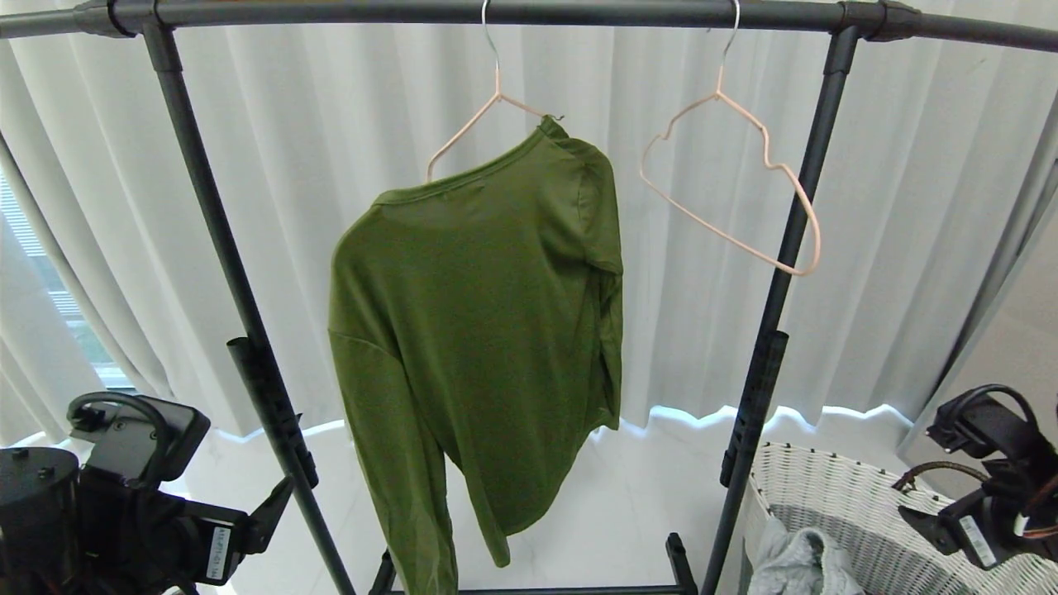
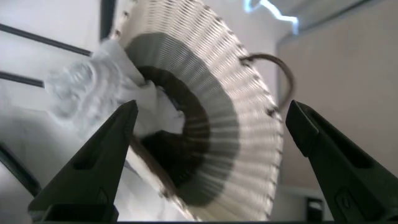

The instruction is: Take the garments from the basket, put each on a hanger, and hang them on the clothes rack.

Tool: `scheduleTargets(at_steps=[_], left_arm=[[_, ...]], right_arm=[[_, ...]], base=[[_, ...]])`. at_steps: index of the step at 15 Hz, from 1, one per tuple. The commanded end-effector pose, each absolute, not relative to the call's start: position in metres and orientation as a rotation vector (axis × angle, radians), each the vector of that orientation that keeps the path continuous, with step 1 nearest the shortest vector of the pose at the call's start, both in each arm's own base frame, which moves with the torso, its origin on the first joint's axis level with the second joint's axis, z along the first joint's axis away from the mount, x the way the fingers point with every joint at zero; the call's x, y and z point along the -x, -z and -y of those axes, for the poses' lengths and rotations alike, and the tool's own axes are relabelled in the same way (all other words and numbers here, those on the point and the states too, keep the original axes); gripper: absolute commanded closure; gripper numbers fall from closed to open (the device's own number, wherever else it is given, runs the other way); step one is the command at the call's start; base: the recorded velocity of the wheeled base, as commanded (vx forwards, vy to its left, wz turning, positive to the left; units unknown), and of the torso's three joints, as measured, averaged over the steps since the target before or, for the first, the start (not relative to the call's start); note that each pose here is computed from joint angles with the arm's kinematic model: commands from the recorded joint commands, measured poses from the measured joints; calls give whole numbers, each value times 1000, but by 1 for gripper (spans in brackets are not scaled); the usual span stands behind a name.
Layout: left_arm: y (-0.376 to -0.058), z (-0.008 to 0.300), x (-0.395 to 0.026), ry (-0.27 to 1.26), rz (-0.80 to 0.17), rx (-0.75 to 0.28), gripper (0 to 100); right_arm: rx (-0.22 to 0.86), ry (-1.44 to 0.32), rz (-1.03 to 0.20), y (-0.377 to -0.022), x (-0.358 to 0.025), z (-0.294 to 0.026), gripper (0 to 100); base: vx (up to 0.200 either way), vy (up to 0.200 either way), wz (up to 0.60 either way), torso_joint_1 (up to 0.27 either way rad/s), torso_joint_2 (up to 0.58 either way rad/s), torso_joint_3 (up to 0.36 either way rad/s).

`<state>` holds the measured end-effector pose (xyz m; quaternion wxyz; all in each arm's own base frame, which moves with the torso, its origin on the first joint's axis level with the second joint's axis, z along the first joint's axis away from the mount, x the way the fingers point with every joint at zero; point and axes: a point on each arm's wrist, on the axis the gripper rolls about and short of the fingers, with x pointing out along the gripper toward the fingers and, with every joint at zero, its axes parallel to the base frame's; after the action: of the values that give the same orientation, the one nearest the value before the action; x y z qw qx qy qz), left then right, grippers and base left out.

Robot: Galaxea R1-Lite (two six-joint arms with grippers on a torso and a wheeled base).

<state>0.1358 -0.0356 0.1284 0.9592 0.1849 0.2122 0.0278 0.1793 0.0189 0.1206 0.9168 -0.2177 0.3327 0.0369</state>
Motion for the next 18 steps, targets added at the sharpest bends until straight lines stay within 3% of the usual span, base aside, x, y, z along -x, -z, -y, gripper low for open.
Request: scheduleTargets(at_steps=[1, 10, 16, 17, 18], left_arm=[[-127, 36, -135, -54, -434, -377, 0], [-120, 41, -131, -10, -457, -396, 0], [-115, 42, -127, 10, -472, -406, 0], [-115, 42, -126, 13, -473, -407, 0], [-115, 42, -126, 13, -473, -407, 0]], right_arm=[[450, -142, -807, -73, -218, -31, 0], [474, -282, -909, -20, -243, -55, 0], [505, -175, -939, -13, -249, -50, 0], [504, -177, -937, -13, -249, -51, 100], [505, -177, -932, -15, -248, -51, 100]], base=[[0, 0, 0, 0, 0, 0], [0, 0, 0, 0, 0, 0], [0, 0, 0, 0, 0, 0], [0, 0, 0, 0, 0, 0], [0, 0, 0, 0, 0, 0]])
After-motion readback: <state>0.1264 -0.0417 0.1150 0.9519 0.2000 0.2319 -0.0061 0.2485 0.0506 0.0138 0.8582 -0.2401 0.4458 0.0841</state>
